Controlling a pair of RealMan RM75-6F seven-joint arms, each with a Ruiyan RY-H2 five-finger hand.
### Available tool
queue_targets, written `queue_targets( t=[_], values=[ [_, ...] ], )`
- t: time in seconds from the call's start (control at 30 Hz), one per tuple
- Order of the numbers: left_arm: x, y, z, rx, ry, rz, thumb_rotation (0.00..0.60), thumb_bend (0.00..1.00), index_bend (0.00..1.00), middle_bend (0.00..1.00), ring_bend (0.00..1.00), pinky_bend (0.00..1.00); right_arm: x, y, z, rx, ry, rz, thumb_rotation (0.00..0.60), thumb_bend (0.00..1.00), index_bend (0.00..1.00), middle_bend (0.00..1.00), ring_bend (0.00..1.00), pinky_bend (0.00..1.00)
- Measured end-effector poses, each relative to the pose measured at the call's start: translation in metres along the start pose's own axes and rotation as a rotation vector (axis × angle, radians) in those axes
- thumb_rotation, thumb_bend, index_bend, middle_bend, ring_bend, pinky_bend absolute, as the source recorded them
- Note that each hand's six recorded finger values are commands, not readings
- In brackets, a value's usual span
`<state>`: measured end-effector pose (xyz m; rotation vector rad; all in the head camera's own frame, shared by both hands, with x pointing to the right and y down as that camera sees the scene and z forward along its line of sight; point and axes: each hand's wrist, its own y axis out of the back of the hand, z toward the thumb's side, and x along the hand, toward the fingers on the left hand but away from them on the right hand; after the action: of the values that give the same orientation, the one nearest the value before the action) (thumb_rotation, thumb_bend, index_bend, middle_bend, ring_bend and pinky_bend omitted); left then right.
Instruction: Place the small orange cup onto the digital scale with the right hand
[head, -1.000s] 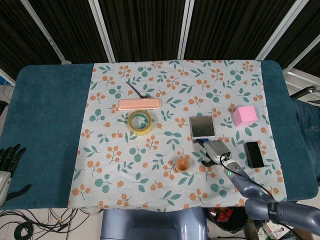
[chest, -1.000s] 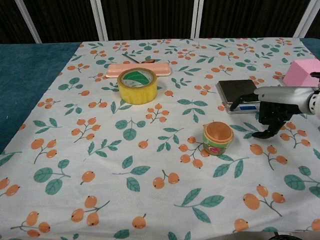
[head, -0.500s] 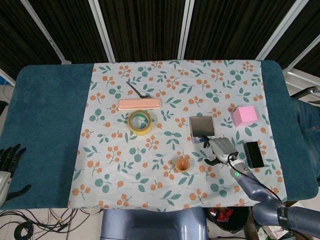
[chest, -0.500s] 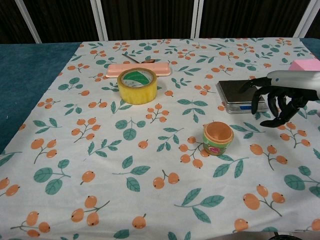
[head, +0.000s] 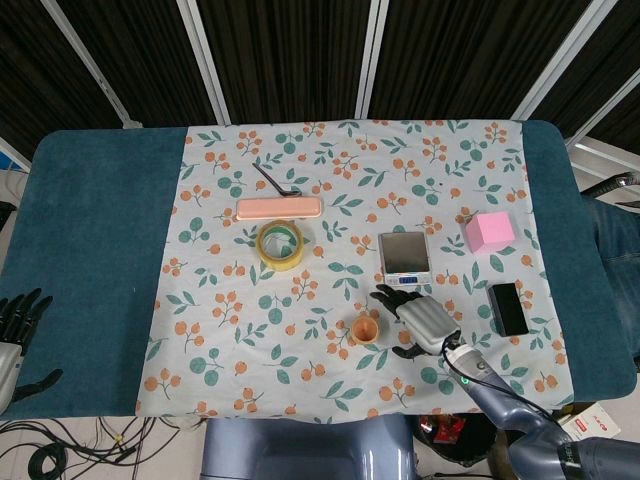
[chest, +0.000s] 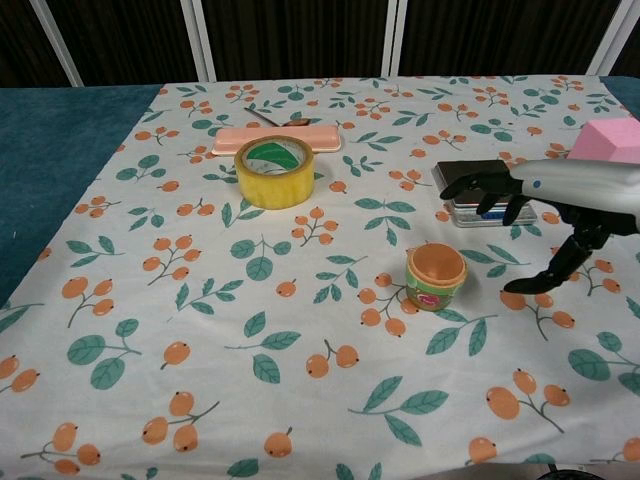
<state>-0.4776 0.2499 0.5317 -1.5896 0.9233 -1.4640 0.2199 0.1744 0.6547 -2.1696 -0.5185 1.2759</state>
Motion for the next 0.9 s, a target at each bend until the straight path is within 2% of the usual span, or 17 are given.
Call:
queue_targets(
  t=[0.27, 0.53, 0.67, 0.77, 0.9],
  values=[
    [0.000, 0.000, -0.001, -0.001, 0.002, -0.003, 0.600, 0.12, 0.00, 0.00, 0.00, 0.06, -0.007, -0.014, 0.023, 0.014, 0.057, 0.008, 0.600, 0.14, 0.10, 0.06, 0.19, 0.23],
    [0.001, 0.000, -0.001, -0.004, 0.005, -0.006, 0.600, 0.12, 0.01, 0.00, 0.00, 0.06, -0.021, -0.024, 0.033, 0.027, 0.070, 0.013, 0.600, 0.14, 0.10, 0.13, 0.26, 0.23],
    [0.001, 0.000, -0.001, -0.005, 0.006, -0.007, 0.600, 0.12, 0.01, 0.00, 0.00, 0.06, -0.028, -0.025, 0.036, 0.026, 0.070, 0.002, 0.600, 0.15, 0.14, 0.18, 0.32, 0.27],
    [0.001, 0.000, -0.001, -0.006, 0.007, -0.008, 0.600, 0.12, 0.01, 0.00, 0.00, 0.06, -0.033, -0.025, 0.036, 0.022, 0.065, -0.002, 0.600, 0.24, 0.21, 0.27, 0.40, 0.37],
    [0.001, 0.000, -0.002, -0.007, 0.008, -0.010, 0.600, 0.12, 0.01, 0.00, 0.00, 0.07, -0.036, -0.026, 0.034, 0.028, 0.058, -0.001, 0.600, 0.46, 0.34, 0.43, 0.54, 0.54]
  ],
)
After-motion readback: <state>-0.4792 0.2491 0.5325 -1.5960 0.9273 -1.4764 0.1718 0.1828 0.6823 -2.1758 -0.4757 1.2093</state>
